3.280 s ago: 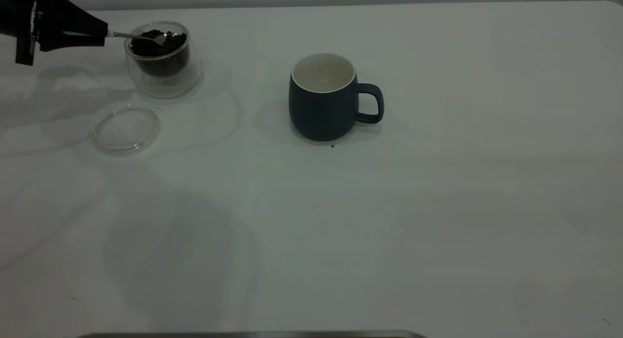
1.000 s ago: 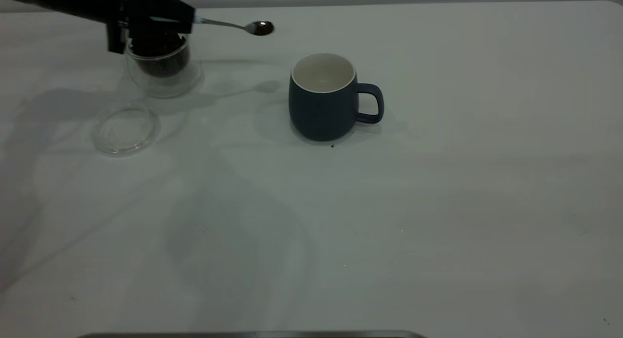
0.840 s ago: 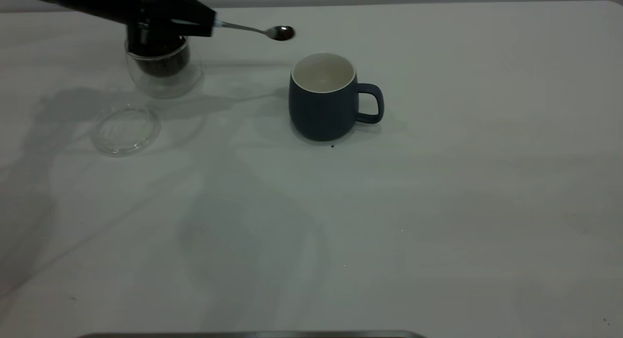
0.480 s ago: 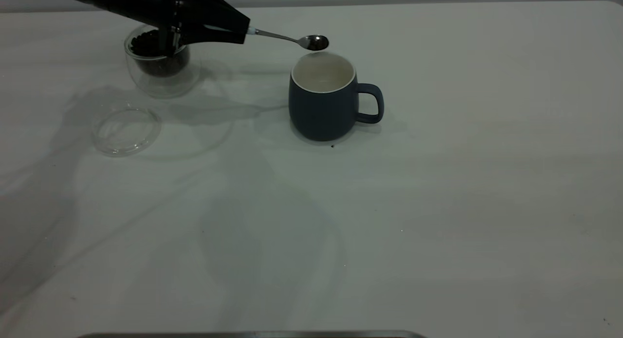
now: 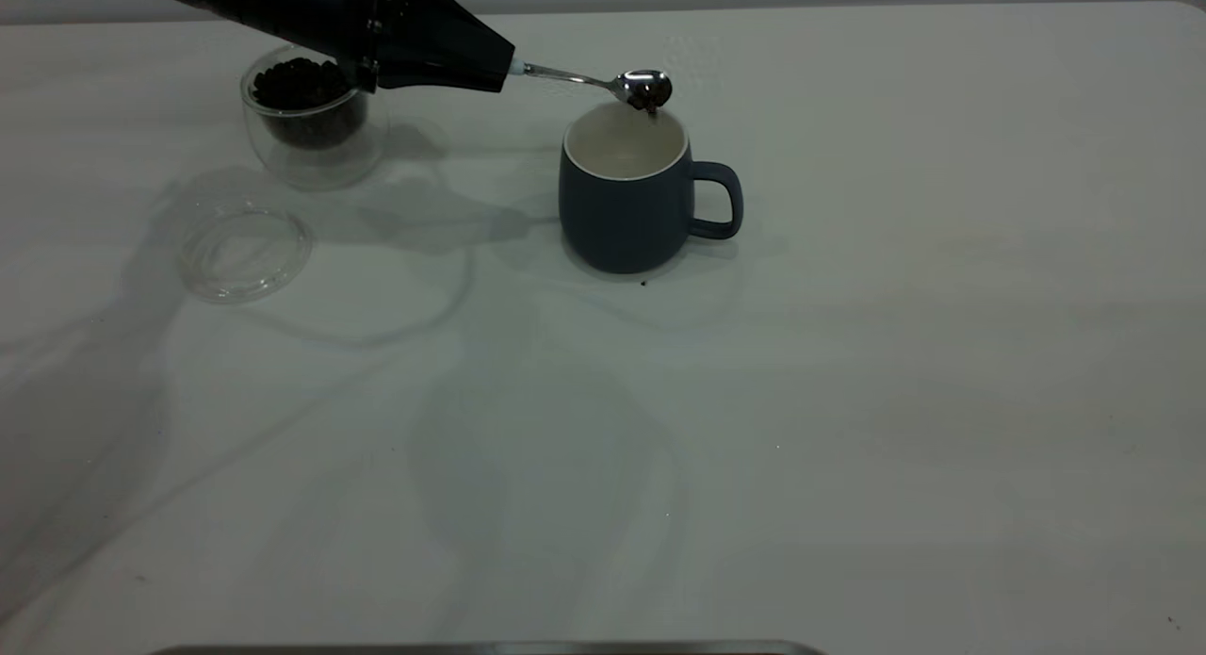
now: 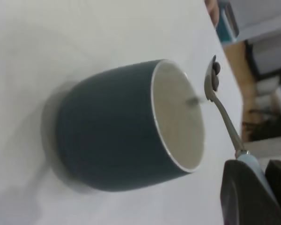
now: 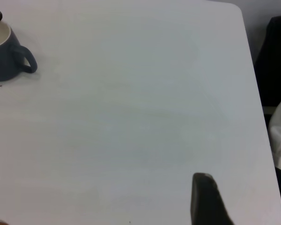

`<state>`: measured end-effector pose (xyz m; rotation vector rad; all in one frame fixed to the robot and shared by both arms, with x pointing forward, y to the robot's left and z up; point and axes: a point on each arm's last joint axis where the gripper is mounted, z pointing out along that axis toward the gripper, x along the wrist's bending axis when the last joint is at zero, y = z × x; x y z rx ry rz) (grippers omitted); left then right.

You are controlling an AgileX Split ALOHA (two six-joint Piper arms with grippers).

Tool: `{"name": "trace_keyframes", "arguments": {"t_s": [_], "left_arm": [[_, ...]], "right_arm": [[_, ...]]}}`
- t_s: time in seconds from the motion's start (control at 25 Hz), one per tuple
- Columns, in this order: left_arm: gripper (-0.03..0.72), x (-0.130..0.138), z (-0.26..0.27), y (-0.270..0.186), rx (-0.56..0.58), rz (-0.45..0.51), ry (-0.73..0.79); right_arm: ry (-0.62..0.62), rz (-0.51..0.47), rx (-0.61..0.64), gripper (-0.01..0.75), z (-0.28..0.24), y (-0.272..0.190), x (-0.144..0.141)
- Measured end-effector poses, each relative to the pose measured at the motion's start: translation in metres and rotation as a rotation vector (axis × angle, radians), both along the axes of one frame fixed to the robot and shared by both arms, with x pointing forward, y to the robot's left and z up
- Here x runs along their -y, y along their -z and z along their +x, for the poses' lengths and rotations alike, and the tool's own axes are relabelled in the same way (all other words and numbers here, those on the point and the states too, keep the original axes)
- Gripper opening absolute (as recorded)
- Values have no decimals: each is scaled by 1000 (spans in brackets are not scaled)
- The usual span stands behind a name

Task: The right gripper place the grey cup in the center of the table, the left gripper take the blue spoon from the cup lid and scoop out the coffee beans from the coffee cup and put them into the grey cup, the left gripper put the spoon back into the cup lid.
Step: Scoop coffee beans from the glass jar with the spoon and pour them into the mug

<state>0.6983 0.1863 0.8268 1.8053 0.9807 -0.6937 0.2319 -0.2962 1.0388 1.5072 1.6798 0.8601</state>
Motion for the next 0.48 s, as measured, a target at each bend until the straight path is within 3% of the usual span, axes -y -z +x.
{"name": "trace_keyframes", "arguments": {"t_s": [0.32,0.48], "left_arm": [[120,-2,5,5,306,60,84],[120,-1,2,2,309,10,111]], "right_arm": [[0,0,0,363,0,0,0],[0,0,0,363,0,0,0]]}}
